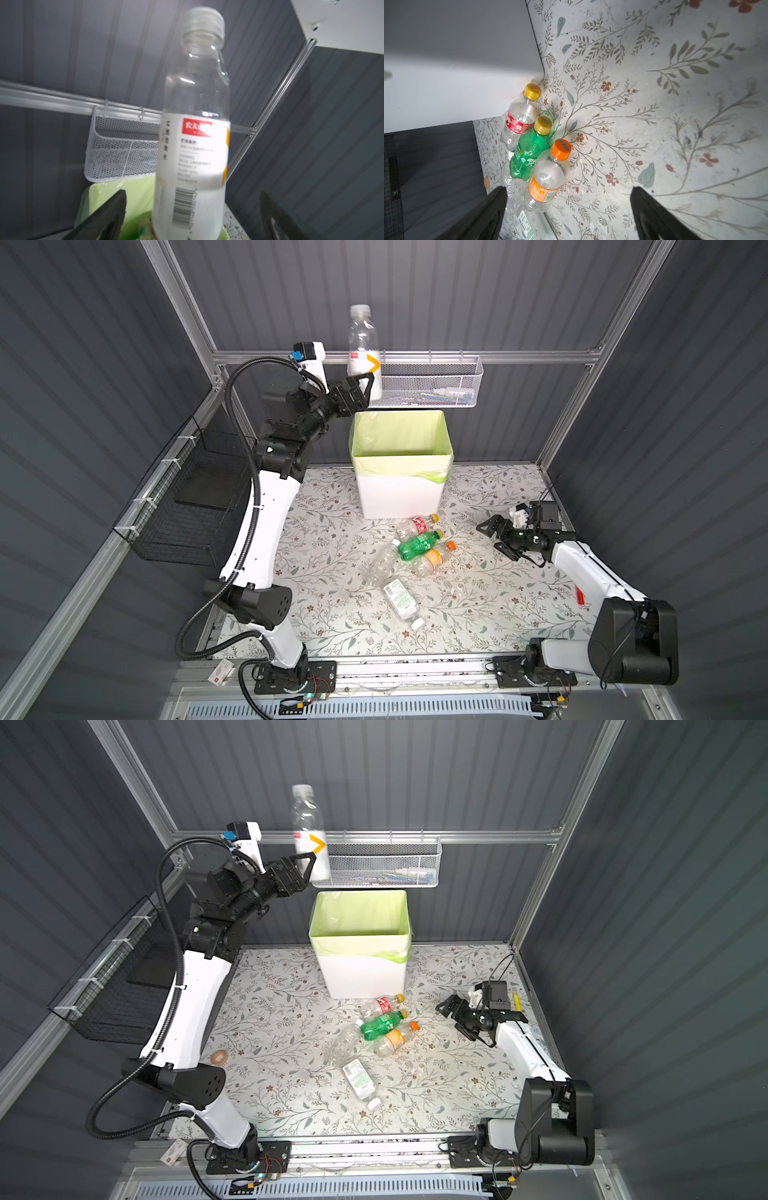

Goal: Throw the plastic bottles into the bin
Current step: 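Lift the white-label bottle with the left gripper over the bin and release, then grasp the clear orange-cap bottle with the right gripper while the left arm withdraws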

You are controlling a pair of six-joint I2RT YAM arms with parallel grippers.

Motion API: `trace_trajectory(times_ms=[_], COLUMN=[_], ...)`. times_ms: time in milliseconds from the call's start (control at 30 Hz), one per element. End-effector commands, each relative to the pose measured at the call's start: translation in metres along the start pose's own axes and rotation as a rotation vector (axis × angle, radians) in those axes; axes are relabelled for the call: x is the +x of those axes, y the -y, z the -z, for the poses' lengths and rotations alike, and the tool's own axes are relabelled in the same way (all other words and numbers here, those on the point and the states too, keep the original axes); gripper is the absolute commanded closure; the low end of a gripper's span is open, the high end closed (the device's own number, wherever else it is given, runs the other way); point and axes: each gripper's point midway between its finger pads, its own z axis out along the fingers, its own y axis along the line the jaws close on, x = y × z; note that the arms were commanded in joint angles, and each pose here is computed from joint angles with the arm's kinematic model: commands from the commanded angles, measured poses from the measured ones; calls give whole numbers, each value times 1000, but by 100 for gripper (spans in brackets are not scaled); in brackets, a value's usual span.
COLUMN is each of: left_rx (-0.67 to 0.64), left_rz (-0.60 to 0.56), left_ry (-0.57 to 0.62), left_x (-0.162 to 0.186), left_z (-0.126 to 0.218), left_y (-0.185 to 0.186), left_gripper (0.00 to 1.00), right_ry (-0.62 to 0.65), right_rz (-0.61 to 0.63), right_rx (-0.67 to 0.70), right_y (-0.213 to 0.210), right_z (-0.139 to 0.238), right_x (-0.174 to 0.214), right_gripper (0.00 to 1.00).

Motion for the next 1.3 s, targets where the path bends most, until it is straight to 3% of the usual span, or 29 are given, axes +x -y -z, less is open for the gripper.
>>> trace_trajectory(times_ms=[0,233,400,633,667,833,967,1267], left_rx=[-84,-171,-253,-414,-438,-472,-482,-462], left_rz=[12,-42,-84,-92,-74,-21,5,57], left_ry=[-58,-39,-45,-229,-283,-386,-456,-528], left_x=[19,16,26,123,153,215,247,285], left_z=[-2,27,56,103,112,142,156,160], left_y=[-35,-54,-72,-127,-139,-153,-158,-163], left_gripper=[1,1,1,1,1,1,0,1], right_ry=[-5,-15,-69,-80,-61,-87,-108,-152], right_rz=[12,5,107,28,18,-59,-64,-36], right_rx=[13,14,122,165,200,216,248,252], right_y=[1,1,0,-6,-5,-20,-28,-47], right_z=[3,-5,-13,-21,-23,-47,-66,-102], right_x=[3,1,13,32,33,56,70,90], right_gripper=[5,5,5,5,4,4,4,8])
